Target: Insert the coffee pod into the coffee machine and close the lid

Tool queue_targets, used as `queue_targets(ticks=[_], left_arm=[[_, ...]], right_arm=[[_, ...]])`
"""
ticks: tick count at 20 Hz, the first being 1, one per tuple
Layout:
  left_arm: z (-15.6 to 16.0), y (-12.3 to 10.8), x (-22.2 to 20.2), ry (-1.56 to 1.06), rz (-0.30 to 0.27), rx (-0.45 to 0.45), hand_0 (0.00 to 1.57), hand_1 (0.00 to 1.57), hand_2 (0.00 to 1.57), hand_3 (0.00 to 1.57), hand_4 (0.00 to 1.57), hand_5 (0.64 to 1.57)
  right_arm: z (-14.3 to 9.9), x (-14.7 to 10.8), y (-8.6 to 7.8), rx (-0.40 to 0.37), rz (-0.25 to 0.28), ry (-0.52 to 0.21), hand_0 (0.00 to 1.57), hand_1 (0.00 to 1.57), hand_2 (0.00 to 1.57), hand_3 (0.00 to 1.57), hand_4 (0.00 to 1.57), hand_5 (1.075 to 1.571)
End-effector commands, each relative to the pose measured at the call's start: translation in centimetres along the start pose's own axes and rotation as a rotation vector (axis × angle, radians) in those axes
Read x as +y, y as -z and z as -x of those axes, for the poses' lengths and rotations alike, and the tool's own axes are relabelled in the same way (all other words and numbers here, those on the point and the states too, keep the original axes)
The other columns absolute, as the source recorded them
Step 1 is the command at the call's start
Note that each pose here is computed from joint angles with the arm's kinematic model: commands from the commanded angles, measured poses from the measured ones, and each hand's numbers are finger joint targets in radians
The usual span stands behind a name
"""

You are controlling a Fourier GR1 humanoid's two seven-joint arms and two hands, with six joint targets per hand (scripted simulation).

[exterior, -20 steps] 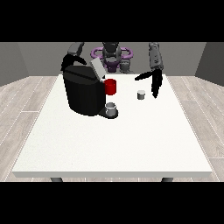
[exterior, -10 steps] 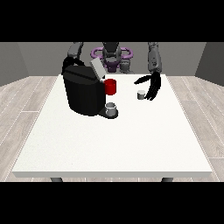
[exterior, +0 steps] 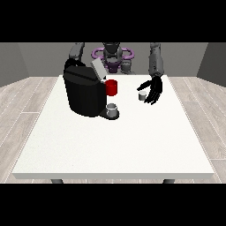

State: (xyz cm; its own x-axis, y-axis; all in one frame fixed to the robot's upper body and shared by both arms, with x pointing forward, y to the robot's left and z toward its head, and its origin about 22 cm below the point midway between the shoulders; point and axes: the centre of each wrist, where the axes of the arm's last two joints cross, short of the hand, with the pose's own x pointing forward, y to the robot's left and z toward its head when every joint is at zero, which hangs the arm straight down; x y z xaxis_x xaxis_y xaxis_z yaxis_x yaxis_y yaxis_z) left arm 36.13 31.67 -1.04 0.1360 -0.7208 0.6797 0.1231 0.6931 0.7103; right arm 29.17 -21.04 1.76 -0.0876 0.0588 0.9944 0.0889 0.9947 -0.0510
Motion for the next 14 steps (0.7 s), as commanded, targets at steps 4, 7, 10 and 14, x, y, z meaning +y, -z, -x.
queue_targets(ticks=[4,7,10,14], left_arm=[[-1.1,0.8,-1.1,0.081,-0.050,-0.034,0.72,0.72,0.86,0.65,0.23,1.571],[0.4,0.4,-2.1,0.067,-0.109,-0.027,0.84,0.84,0.97,0.74,0.39,1.571],[-1.1,1.3,-1.0,0.132,-0.068,-0.046,0.92,0.92,1.04,0.83,0.36,1.571],[1.8,0.2,0.1,0.239,-0.107,-0.042,0.90,0.90,1.01,0.78,0.31,1.571]], right_arm=[[-1.3,-0.9,1.2,0.019,0.012,0.002,0.00,0.00,0.00,0.00,0.52,1.571],[-0.8,-0.5,0.1,0.008,-0.018,0.009,0.00,0.00,0.00,0.00,0.49,1.571],[-0.8,0.8,0.9,0.017,0.017,0.028,0.00,0.00,0.00,0.00,0.51,1.571],[-0.2,0.0,-0.2,-0.023,-0.011,0.039,0.00,0.00,0.00,0.00,0.51,1.571]])
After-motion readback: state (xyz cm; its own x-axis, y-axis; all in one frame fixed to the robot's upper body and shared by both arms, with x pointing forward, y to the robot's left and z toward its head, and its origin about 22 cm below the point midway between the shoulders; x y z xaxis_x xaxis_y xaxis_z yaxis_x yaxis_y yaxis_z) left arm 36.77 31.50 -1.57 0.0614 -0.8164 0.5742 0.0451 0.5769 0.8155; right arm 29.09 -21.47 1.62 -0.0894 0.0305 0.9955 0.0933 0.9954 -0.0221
